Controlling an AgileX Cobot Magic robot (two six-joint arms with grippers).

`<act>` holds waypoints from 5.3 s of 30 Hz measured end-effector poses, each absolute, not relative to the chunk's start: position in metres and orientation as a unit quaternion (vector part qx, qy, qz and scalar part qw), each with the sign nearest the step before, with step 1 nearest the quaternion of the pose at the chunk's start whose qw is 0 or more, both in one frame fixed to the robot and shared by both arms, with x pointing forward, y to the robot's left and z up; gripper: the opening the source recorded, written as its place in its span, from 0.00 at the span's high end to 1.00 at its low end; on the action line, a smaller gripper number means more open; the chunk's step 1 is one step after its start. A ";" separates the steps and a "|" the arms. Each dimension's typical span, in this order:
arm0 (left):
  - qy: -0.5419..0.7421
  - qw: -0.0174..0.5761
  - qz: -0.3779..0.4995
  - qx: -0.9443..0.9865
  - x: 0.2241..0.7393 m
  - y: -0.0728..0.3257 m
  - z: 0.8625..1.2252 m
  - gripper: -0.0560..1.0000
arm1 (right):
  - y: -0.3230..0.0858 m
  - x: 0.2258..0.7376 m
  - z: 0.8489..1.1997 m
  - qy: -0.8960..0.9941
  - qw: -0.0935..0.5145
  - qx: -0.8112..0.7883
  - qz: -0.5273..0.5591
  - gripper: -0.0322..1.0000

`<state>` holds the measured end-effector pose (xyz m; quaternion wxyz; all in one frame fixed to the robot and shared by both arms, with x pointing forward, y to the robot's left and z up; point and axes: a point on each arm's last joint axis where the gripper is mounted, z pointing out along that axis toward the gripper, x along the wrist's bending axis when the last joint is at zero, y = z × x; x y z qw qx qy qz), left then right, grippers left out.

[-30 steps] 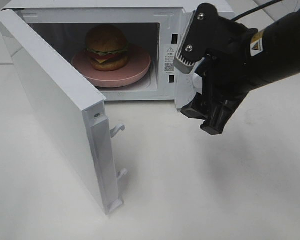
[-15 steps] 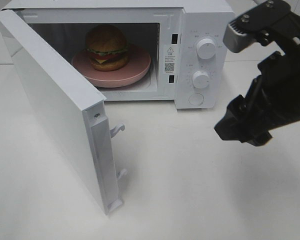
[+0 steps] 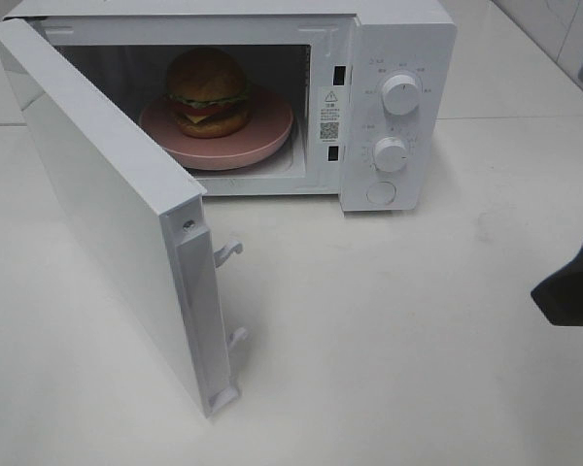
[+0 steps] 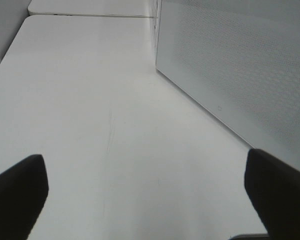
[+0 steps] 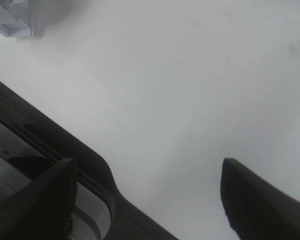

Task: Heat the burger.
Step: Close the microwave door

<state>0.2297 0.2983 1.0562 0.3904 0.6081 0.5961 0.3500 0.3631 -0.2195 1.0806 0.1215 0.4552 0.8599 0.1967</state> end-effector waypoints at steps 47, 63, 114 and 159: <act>0.596 0.390 0.350 0.608 0.230 0.298 1.056 0.01 | -0.293 0.231 1.051 0.606 0.339 0.609 0.382 0.23; 0.596 0.390 0.350 0.608 0.230 0.298 1.056 0.01 | -0.293 0.231 1.051 0.605 0.339 0.610 0.383 0.23; 0.600 0.385 0.344 0.612 0.233 0.298 1.056 0.01 | -0.292 0.231 1.051 0.605 0.337 0.610 0.385 0.23; 0.518 0.449 0.452 0.571 0.390 0.296 1.012 0.95 | -0.292 0.231 1.051 0.605 0.337 0.610 0.385 0.24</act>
